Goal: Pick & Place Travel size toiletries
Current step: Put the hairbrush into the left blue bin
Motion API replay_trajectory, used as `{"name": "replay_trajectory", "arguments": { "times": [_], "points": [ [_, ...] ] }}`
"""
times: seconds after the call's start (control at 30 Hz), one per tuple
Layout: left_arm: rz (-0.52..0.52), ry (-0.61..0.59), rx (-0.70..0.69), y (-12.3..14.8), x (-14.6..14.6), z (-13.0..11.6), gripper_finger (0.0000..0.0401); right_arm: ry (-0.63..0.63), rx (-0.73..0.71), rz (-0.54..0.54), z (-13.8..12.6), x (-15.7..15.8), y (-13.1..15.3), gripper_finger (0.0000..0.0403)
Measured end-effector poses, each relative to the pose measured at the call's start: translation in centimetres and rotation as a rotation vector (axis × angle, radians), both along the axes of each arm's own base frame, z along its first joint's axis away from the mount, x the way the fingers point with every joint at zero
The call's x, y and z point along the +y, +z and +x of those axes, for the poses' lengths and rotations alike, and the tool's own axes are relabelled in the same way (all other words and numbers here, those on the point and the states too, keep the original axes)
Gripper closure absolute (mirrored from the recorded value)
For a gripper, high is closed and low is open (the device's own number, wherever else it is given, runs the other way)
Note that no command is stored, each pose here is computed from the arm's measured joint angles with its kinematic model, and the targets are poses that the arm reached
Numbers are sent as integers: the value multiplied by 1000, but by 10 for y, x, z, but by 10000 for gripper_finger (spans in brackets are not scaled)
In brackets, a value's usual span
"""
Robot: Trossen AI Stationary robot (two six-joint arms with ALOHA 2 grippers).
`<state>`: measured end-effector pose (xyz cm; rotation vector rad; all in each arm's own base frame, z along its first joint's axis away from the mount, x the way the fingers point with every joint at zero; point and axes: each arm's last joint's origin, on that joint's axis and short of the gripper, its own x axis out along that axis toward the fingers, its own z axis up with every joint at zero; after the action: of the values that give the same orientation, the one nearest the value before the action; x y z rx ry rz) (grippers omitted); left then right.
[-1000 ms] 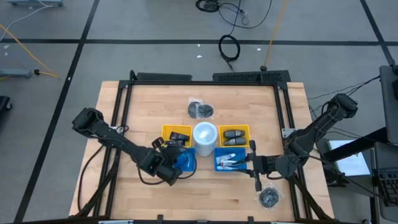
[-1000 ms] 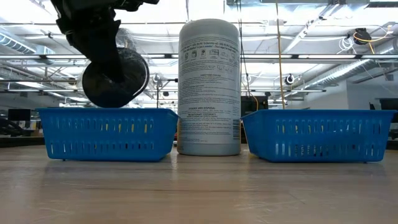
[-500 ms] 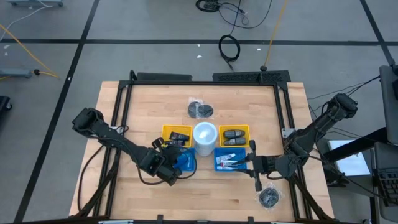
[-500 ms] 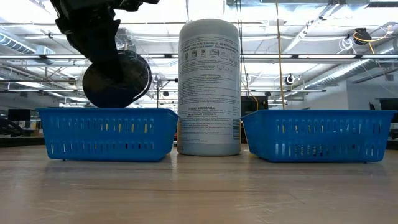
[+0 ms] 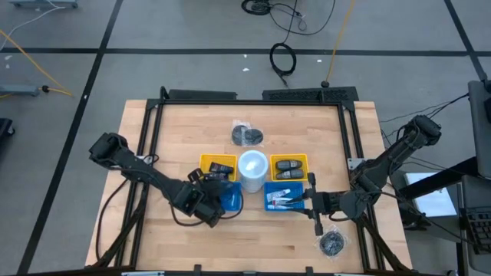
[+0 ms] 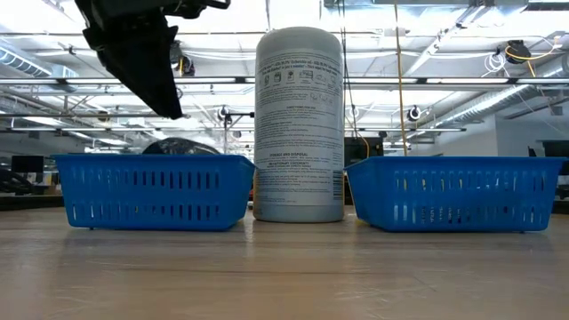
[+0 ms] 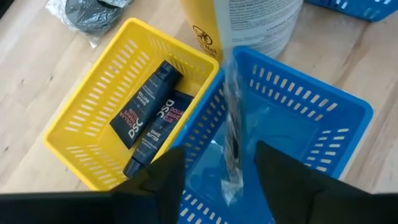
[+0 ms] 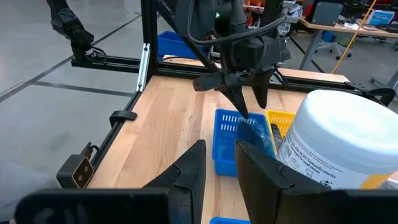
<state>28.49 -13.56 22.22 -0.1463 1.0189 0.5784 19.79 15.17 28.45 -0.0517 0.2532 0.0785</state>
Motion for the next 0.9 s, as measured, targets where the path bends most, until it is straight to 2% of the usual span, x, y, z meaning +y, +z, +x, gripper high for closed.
{"name": "replay_trajectory", "arguments": {
  "times": [0.17, 0.47, 0.73, 0.9],
  "points": [
    [-20, 20, -28, 0, -1, 2, 176, -11, 44, 37, -1, -1, -4, 323],
    [-42, 4, -66, 1, -5, 5, 169, 218, 341, 217, -10, 4, -22, 323],
    [-46, 3, -70, 1, -7, 4, 169, 174, 639, 448, -28, 15, -40, 303],
    [-45, -2, -71, 1, -9, 3, 169, 140, 746, 535, -40, 35, -51, 278]
  ]
}}
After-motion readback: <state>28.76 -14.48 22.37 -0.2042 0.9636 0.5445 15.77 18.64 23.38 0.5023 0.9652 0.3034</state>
